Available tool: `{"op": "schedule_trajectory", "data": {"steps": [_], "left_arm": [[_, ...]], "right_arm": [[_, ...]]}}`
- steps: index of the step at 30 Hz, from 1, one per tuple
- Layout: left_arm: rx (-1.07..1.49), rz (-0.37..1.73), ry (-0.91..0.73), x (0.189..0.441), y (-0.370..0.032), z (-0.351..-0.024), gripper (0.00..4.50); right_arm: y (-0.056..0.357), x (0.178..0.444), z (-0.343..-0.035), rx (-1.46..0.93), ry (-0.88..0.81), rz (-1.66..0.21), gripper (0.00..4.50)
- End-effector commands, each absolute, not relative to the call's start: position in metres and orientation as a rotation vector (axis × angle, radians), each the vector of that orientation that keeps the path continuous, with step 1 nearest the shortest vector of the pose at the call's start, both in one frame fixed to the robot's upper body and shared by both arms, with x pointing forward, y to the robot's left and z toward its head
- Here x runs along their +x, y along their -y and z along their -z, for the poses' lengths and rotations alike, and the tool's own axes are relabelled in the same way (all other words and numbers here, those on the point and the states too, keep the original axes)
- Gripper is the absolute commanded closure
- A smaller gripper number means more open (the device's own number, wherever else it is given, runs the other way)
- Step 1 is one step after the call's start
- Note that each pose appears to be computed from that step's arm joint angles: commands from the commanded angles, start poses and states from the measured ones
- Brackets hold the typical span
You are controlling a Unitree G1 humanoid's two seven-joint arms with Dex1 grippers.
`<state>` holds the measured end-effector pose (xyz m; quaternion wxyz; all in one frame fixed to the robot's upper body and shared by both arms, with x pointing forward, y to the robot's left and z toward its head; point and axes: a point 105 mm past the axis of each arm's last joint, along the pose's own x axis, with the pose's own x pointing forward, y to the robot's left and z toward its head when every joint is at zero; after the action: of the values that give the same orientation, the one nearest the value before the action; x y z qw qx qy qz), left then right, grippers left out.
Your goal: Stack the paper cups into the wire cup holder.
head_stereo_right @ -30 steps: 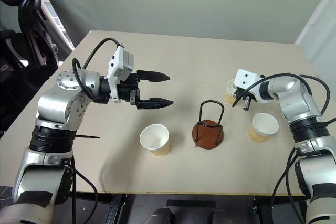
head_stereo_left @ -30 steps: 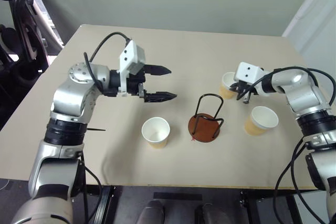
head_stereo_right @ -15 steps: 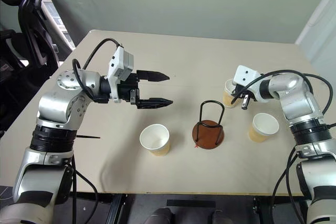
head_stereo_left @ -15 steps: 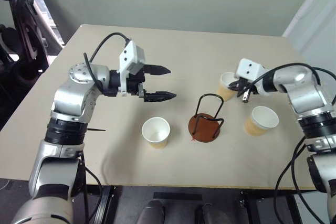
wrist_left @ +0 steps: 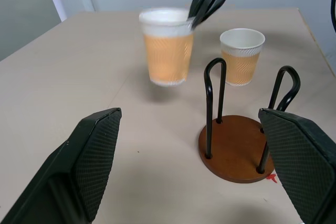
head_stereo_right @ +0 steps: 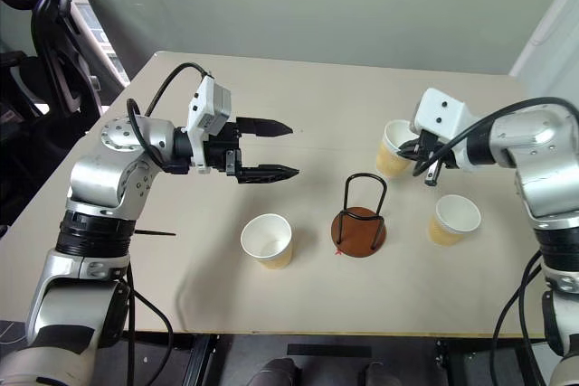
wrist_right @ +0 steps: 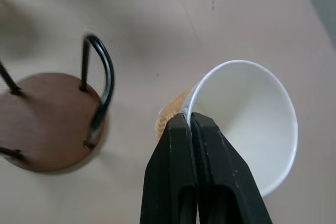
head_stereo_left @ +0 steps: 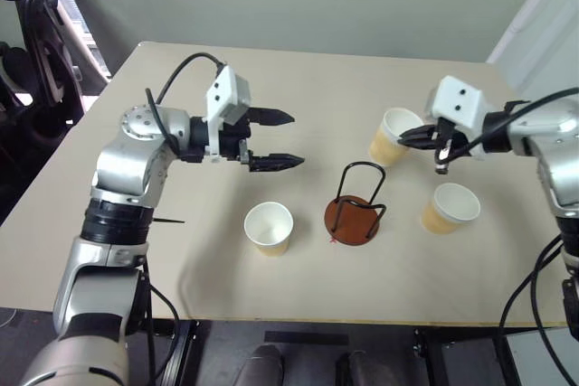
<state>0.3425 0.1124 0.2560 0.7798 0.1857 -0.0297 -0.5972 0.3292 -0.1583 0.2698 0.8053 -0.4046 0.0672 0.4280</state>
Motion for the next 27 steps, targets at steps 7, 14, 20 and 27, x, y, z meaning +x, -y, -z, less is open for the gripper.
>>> {"op": "schedule_trajectory", "data": {"steps": [7,14,20,27], "left_arm": [[0.435,1.322,0.106,0.342,-0.105,-0.265,0.00],[0.434,1.330,0.106,0.344,-0.103,-0.264,0.00],[0.435,1.336,0.106,0.344,-0.102,-0.264,0.00],[0.436,1.340,0.109,0.345,-0.101,-0.265,0.00]], "right_arm": [[0.137,0.293,-0.316,-0.915,0.007,-0.952,4.48],[0.125,0.270,-0.325,-0.920,0.033,-1.026,4.48],[0.122,0.257,-0.322,-0.940,0.010,-1.068,4.48],[0.118,0.249,-0.311,-0.931,-0.024,-1.107,4.48]]}}
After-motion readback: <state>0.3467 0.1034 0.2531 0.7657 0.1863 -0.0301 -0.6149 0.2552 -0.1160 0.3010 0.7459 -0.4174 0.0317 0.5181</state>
